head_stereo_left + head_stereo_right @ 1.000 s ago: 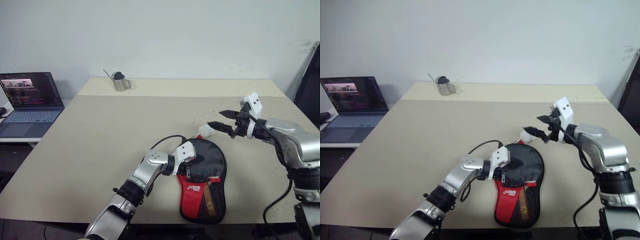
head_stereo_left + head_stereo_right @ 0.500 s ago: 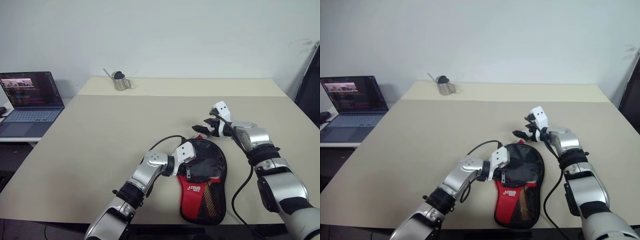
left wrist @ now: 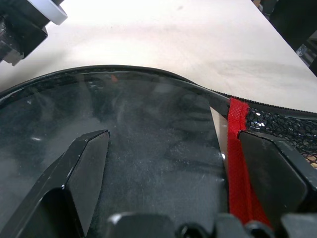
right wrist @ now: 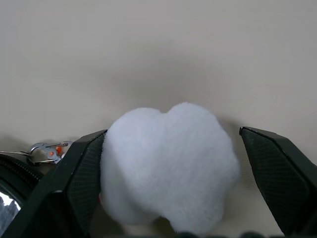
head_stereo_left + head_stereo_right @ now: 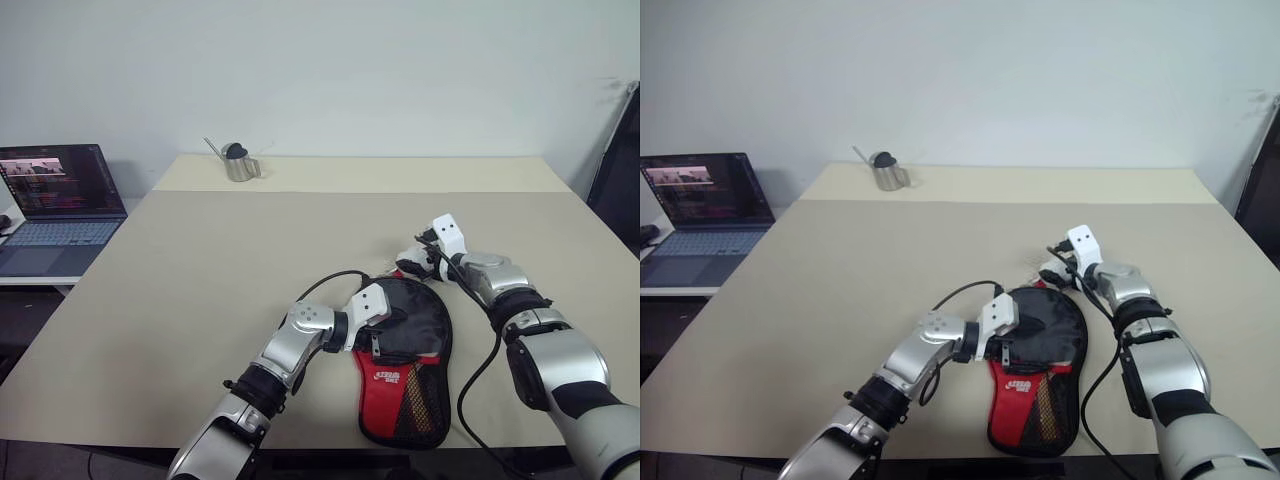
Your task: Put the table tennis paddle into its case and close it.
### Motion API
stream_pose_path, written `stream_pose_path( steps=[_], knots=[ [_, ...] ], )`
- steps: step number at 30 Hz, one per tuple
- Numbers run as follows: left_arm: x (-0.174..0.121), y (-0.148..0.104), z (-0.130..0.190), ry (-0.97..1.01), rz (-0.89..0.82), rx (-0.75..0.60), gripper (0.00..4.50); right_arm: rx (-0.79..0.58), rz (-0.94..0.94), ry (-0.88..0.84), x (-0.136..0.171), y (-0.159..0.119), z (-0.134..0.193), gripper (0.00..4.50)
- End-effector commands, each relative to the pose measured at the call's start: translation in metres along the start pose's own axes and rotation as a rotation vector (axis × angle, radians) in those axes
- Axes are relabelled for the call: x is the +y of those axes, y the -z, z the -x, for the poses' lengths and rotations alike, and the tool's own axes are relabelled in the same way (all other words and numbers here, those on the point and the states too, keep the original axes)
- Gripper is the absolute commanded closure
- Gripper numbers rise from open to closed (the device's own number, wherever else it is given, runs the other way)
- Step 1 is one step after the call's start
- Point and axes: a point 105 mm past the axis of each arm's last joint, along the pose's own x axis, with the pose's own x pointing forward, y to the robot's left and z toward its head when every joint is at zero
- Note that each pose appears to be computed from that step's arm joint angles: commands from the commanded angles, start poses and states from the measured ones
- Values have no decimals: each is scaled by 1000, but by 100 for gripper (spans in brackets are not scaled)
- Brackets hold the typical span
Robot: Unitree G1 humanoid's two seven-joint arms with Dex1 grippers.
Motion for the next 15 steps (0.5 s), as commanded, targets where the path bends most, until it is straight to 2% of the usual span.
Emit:
stream_pose_path(
  steps=[1, 2, 5, 6, 10, 12, 15],
  knots=[
    [-6, 13, -3, 12, 28, 40, 0, -48, 9, 19, -3, -18, 1, 40],
    [-5, 14, -4, 9, 33, 43, 0, -48, 6, 16, -2, -17, 0, 63],
    [-3, 23, -5, -2, 63, 63, 0, -41, 7, 8, 2, -15, -2, 160],
    [-2, 26, -6, -6, 71, 73, 0, -38, 10, 6, 3, -15, -2, 205],
    [-4, 43, -10, -4, 127, 113, 0, -30, 24, 1, 5, -13, -3, 329],
    [-6, 51, -10, 9, 146, 141, 0, -28, 31, 5, 3, -13, -2, 370],
    [-10, 62, -10, 30, 153, 178, 0, -31, 34, 14, -4, -16, 3, 400]
  ],
)
